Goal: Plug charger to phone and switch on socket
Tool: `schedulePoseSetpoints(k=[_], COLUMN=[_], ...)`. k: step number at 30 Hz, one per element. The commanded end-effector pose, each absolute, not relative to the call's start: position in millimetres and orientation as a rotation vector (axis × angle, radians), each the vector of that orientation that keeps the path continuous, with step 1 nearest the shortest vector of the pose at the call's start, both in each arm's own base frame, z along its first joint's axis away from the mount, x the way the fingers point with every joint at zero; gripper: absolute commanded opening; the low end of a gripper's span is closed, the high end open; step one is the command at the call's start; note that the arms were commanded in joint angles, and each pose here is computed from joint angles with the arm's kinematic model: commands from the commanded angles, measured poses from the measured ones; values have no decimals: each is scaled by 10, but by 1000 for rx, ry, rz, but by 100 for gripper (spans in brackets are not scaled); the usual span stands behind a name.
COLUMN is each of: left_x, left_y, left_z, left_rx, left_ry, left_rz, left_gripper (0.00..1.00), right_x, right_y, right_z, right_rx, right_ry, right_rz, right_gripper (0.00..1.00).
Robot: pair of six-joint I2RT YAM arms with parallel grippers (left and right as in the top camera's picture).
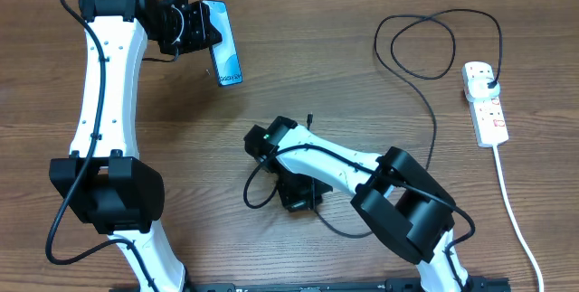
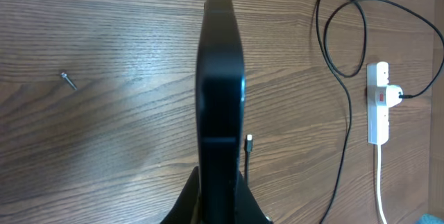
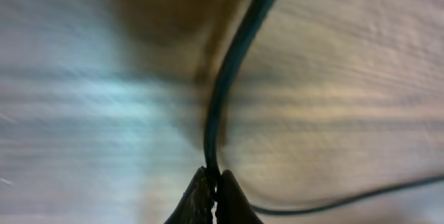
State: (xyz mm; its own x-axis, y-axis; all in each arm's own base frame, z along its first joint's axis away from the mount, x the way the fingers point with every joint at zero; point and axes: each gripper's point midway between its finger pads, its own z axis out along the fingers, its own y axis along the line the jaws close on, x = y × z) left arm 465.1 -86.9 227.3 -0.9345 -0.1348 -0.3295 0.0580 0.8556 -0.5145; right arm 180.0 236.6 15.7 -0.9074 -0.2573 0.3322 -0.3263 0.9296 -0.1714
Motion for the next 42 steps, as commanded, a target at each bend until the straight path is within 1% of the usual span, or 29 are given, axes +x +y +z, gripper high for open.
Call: schedulePoseSetpoints(k=[1, 3, 8, 12, 16, 17, 21, 24, 25, 26, 27, 28, 29, 30, 32, 33, 35, 38, 42], left_x=[4655, 4655, 4657, 4652, 4647, 4652, 4654, 4655, 4657, 4658, 4658, 4658, 4657, 4657, 4658, 4659, 4659, 4658, 4651], left_y=[-888, -888, -888, -900, -899, -900, -903, -903, -903, -904, -904, -904, -904, -904, -904, -904, -903, -904, -904], left_z=[2305, 2305, 2306, 2312, 2309, 2311, 2313, 2313, 2314, 2315, 2315, 2315, 2314, 2314, 2315, 2315, 2315, 2315, 2312], left_rx=[-66, -66, -65, -63, -64, -63, -61, -62, -61, -61, -61, -61, -61, -61, -61, -61, -60, -60, -62], left_ry=[2665, 2665, 2664, 2663, 2665, 2663, 2662, 2662, 2660, 2660, 2660, 2660, 2660, 2660, 2660, 2659, 2660, 2660, 2663], left_rz=[-787, -787, -787, -798, -798, -798, -798, -798, -798, -798, -798, -798, -798, -798, -798, -798, -797, -798, -799], left_gripper=[4, 4, 4, 4, 4, 4, 4, 4, 4, 4, 4, 4, 4, 4, 4, 4, 4, 4, 4], right_x=[1753, 1701, 1741, 1769, 1610, 1576, 1571, 1728, 1867, 1969, 2179, 2301, 2498, 2570, 2718, 2860, 3034, 3439, 3613], right_y=[2217, 2022, 1651, 1495, 1411, 1402, 1439, 1569, 1684, 1769, 1968, 2078, 2254, 2332, 2404, 2382, 2356, 2329, 2427], right_z=[497, 687, 834, 705, 529, 515, 531, 641, 746, 824, 1010, 1127, 1354, 1465, 1633, 1688, 1673, 1473, 1266], right_rx=[360, 335, 141, 69, 102, 100, 84, 84, 89, 92, 101, 110, 161, 212, 243, 239, 214, 95, 56], right_ry=[-2852, -2895, -2953, -2942, -2890, -2877, -2873, -2927, -2976, -3012, -3086, -3126, -3171, -3163, -3126, -3117, -3120, -3196, -3200], right_rz=[275, 250, 182, 185, 199, 197, 172, 116, 64, 21, -91, -160, -289, -358, -437, -413, -365, -281, -318], right_gripper=[4, 4, 4, 4, 4, 10, 69, 82, 99, 100, 100, 100, 100, 100, 100, 100, 100, 100, 100])
